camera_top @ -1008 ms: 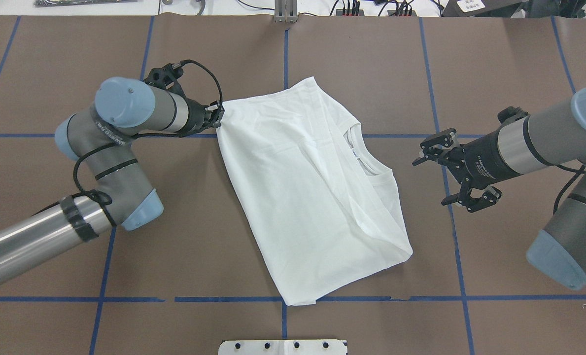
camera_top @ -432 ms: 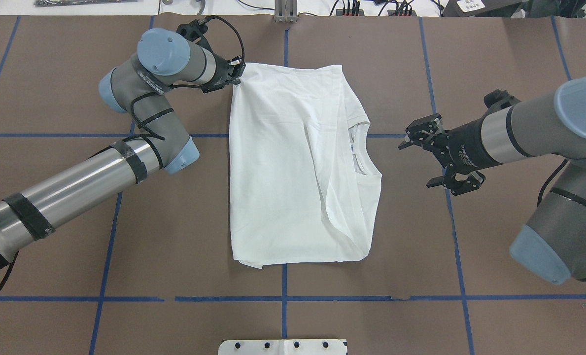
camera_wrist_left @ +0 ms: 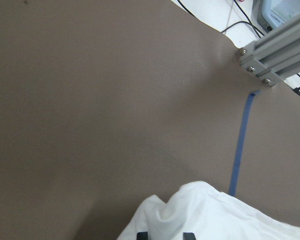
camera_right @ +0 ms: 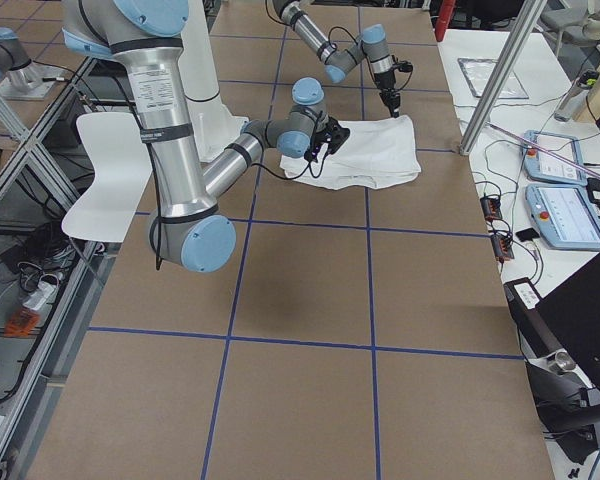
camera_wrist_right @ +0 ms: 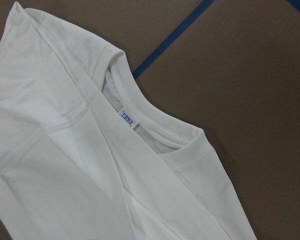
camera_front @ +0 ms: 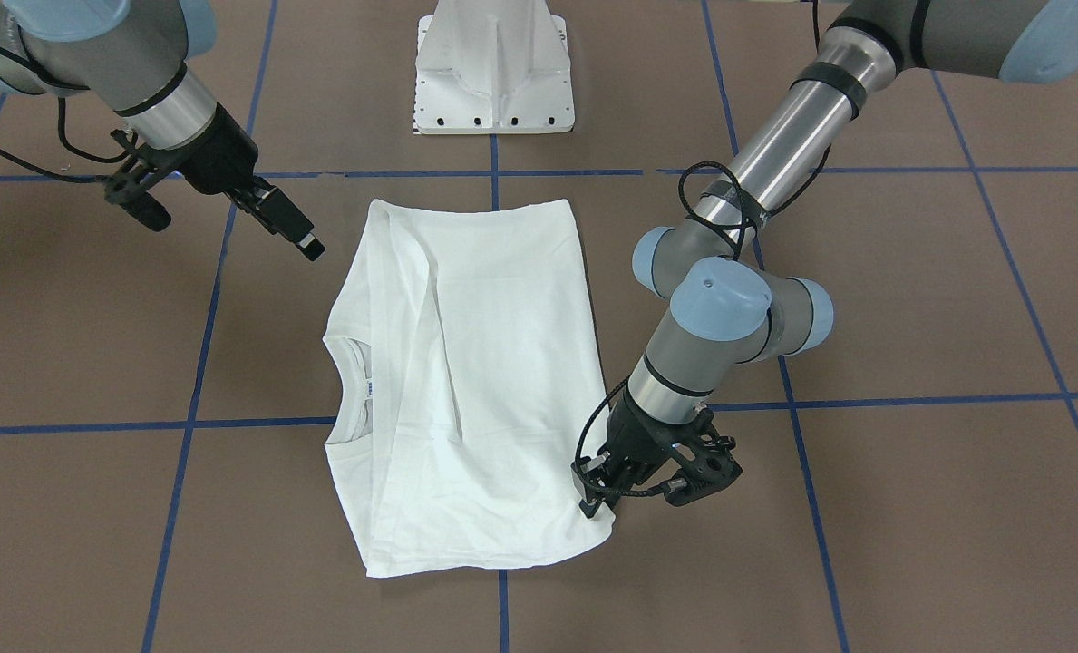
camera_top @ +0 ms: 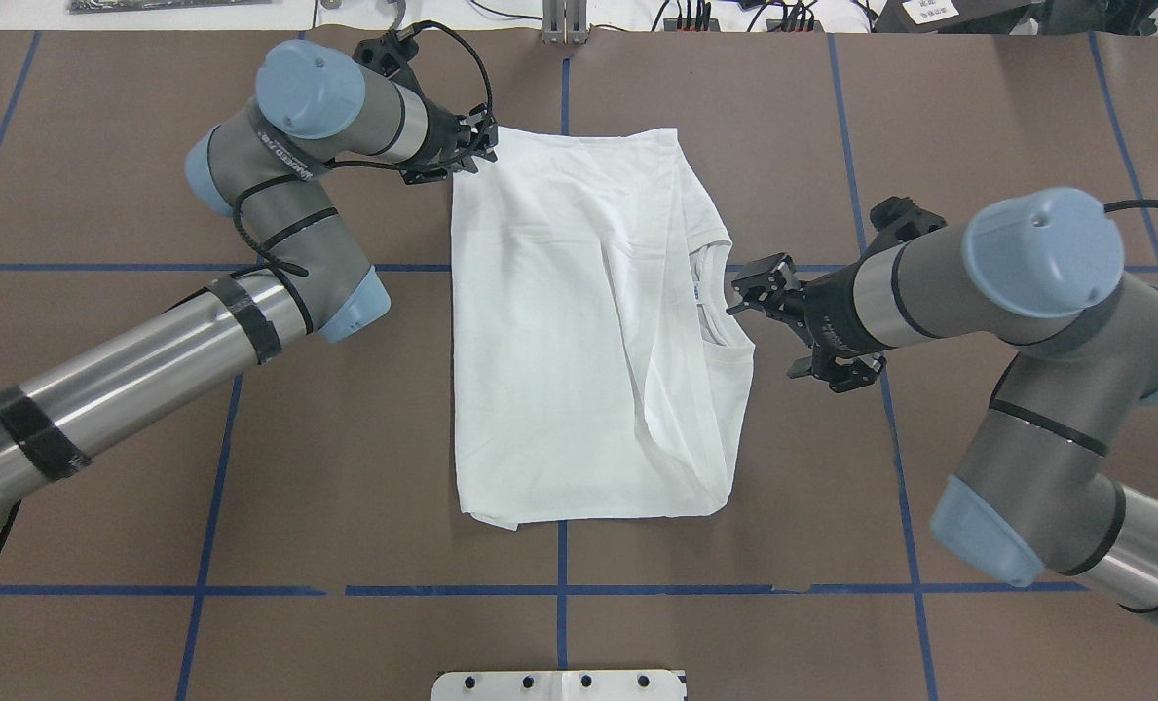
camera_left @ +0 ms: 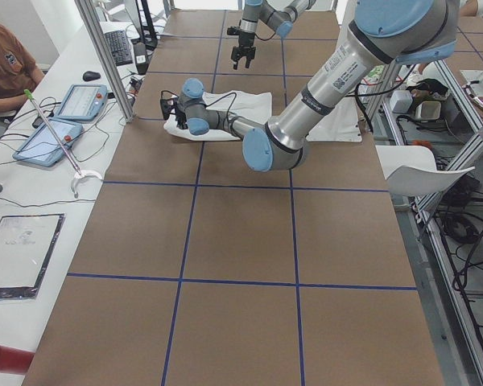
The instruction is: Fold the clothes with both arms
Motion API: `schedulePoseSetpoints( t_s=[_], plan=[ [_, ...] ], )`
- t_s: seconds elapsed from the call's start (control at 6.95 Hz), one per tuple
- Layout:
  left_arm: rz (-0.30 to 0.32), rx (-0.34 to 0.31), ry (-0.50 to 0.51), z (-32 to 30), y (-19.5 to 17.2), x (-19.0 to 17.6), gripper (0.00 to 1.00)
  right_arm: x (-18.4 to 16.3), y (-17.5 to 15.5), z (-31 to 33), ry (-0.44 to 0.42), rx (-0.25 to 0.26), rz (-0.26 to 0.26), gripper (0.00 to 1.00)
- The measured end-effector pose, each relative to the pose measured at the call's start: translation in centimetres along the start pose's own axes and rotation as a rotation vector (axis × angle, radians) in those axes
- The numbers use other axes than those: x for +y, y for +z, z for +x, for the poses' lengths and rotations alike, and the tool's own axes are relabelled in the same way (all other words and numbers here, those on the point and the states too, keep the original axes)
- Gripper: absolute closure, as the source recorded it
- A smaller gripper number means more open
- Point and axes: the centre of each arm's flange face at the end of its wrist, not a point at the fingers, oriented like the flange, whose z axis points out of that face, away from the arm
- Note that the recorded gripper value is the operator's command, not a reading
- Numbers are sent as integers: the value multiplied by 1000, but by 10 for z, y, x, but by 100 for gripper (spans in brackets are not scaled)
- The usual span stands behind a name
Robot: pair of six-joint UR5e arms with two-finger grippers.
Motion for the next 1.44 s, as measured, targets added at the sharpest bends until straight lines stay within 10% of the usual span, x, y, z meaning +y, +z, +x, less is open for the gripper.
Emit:
schedulePoseSetpoints(
  t_s=[0.43,0.86,1.3,1.44],
  plan=[
    [-93,89,30,-55,-96,28,64,39,35,-28,-263,86,-3,0],
    [-98,88,28,-79,-118,32,64,65,64,-29,-582,153,-38,1],
    [-96,76,23,-89,-118,31,62,91,79,-15,-749,200,-83,58],
    [-97,74,23,-91,-117,31,62,97,84,-11,-794,212,-76,60]
  ],
)
